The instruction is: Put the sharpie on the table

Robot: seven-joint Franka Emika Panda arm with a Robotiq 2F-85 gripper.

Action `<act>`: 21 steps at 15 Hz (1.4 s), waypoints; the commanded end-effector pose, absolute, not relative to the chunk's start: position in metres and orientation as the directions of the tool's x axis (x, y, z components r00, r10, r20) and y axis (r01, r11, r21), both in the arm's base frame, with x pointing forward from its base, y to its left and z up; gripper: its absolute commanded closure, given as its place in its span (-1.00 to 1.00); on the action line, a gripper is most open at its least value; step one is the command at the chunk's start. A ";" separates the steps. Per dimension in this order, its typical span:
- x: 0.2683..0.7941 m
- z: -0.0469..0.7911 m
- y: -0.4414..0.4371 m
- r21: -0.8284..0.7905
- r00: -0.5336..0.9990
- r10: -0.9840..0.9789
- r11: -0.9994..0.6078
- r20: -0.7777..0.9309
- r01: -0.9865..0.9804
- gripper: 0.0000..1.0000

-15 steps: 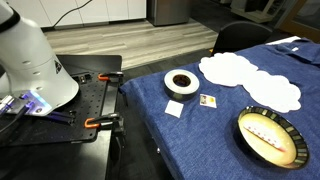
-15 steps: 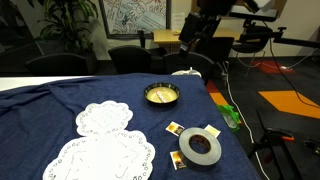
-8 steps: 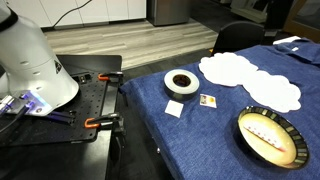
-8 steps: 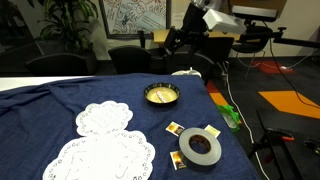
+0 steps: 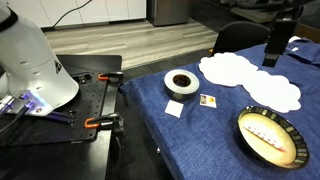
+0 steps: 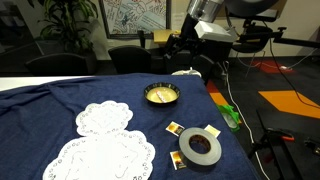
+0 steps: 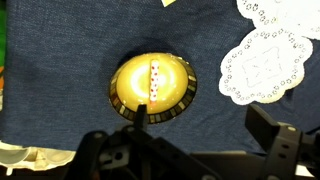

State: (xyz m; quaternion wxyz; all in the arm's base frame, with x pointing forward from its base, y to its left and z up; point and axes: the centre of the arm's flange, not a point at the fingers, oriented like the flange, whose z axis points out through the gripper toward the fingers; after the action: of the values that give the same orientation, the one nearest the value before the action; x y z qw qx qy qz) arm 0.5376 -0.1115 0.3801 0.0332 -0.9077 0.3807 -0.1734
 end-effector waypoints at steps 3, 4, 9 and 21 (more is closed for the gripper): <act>0.548 0.380 -0.116 -0.203 0.624 -0.729 -0.681 0.281 -0.704 -1.00; 0.555 0.378 -0.120 -0.201 0.604 -0.746 -0.661 0.279 -0.723 -1.00; 0.587 0.358 -0.139 -0.194 0.518 -0.817 -0.567 0.252 -0.800 -1.00; 0.635 0.274 -0.191 -0.091 0.447 -0.878 -0.466 0.170 -0.880 -1.00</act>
State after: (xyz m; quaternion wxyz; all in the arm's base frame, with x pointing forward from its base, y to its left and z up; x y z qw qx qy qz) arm 0.6140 -0.1822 0.2830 -0.0040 -0.8524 0.5098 -0.1165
